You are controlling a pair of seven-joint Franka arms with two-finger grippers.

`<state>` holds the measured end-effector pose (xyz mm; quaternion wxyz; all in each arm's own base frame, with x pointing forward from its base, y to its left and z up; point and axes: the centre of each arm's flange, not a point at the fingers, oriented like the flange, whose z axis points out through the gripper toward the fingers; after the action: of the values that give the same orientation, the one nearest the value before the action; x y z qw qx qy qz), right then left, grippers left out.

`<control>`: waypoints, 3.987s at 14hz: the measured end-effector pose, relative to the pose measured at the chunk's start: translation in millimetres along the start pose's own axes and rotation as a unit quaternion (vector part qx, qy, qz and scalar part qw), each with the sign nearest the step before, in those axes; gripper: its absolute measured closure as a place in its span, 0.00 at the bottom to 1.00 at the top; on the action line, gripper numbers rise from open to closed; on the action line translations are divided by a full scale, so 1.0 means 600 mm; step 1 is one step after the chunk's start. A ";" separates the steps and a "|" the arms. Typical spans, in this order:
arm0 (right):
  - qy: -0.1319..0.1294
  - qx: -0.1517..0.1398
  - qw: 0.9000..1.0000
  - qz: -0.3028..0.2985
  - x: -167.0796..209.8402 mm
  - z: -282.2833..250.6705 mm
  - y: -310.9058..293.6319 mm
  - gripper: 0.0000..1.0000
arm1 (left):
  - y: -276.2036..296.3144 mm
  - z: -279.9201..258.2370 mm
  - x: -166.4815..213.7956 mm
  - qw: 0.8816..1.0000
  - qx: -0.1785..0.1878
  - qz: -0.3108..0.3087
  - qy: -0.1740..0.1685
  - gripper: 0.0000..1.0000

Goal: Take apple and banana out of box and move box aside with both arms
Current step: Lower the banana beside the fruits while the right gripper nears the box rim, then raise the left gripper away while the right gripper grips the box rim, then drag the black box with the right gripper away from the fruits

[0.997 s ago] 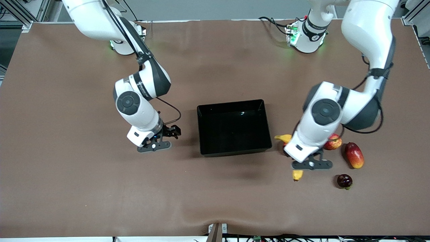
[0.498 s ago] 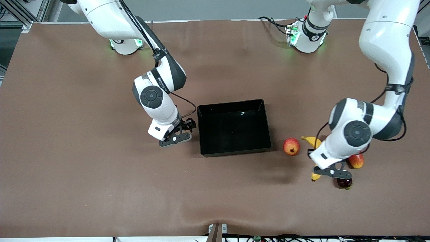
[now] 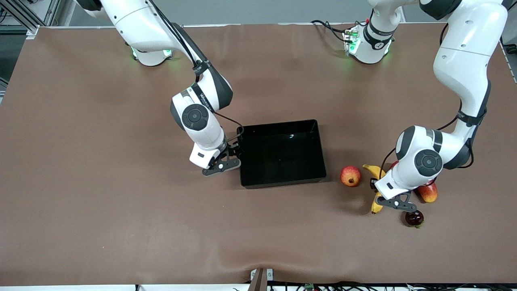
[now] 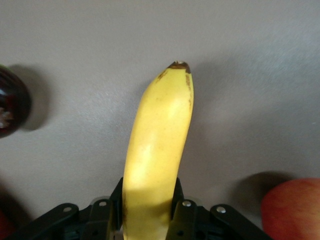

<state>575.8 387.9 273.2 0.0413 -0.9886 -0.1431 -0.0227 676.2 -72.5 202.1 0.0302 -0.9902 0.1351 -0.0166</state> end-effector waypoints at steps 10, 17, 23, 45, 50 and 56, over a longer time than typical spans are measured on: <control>0.004 0.003 1.000 0.017 -0.021 0.032 -0.089 0.00 | -0.007 -0.077 0.023 0.999 0.010 0.001 0.043 0.00; -0.011 -0.003 0.999 0.038 -0.037 0.073 -0.106 0.24 | -0.009 -0.333 0.017 0.997 0.029 -0.043 0.054 0.00; -0.015 -0.006 0.999 0.048 -0.041 0.088 -0.100 0.89 | -0.040 -0.501 -0.003 0.995 0.041 -0.074 0.049 0.00; -0.023 -0.019 0.989 0.145 -0.026 -0.115 0.541 0.97 | 0.019 -0.758 -0.200 0.994 -0.004 -0.112 -0.016 0.00; -0.008 -0.016 0.984 0.179 -0.168 -0.145 0.883 0.97 | 0.019 -0.749 -0.201 0.993 -0.005 -0.112 -0.022 0.00; -0.003 0.010 0.979 0.206 -0.262 -0.075 1.005 0.97 | 0.018 -0.748 -0.201 0.993 -0.005 -0.113 -0.023 0.00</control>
<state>595.5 -236.7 264.0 0.0541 -0.9965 0.0631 -0.0089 538.8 -75.6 646.1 0.0259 -0.9994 0.0222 0.0034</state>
